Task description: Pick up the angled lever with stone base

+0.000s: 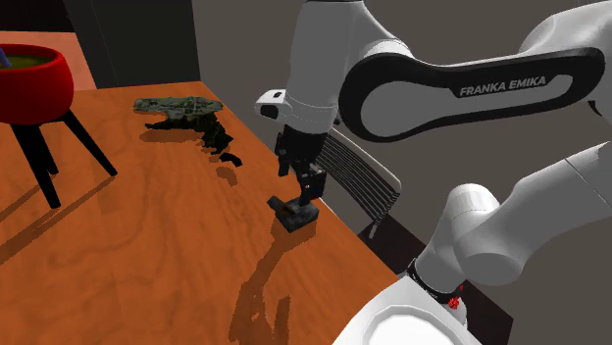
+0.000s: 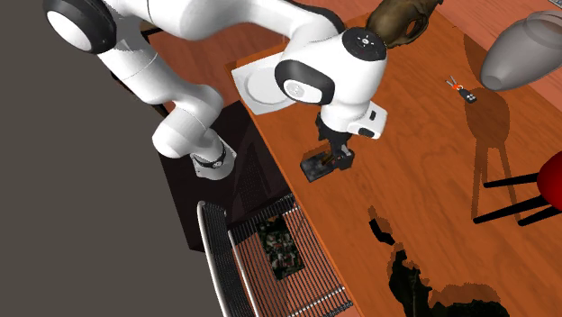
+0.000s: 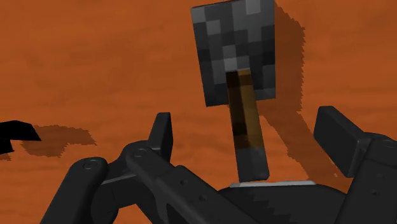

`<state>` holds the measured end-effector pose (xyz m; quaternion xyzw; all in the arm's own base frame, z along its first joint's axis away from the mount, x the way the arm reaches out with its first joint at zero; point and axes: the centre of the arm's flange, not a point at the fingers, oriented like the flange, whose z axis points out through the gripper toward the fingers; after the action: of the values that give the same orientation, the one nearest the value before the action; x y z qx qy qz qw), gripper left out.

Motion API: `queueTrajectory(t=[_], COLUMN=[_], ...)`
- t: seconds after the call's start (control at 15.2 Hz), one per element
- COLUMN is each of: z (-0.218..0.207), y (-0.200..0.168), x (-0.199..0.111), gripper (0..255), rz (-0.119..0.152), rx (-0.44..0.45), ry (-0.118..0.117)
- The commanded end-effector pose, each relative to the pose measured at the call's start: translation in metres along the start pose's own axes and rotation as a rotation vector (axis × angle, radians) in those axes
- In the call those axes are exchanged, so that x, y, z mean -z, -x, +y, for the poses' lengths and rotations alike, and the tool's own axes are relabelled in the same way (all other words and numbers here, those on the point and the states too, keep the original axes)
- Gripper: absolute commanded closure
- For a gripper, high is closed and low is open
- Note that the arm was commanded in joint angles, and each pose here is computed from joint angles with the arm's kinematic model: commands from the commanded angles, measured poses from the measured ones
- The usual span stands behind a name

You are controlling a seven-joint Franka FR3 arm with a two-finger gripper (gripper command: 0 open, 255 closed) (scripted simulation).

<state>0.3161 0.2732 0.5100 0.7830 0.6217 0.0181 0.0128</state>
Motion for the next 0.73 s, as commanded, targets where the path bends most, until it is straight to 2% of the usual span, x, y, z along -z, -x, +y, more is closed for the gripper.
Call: queueTrajectory(t=[0.0, 0.46, 0.53, 0.66], z=[-0.006, -0.007, -0.007, -0.007], y=[-0.004, -0.004, -0.004, -0.004], x=[-0.012, -0.042, -0.042, -0.042], gripper=[0, 0, 255, 255], rz=[-0.004, -0.004, -0.004, -0.004], rx=[0.027, 0.027, 0.027, 0.027], ry=[-0.001, -0.001, -0.001, -0.001])
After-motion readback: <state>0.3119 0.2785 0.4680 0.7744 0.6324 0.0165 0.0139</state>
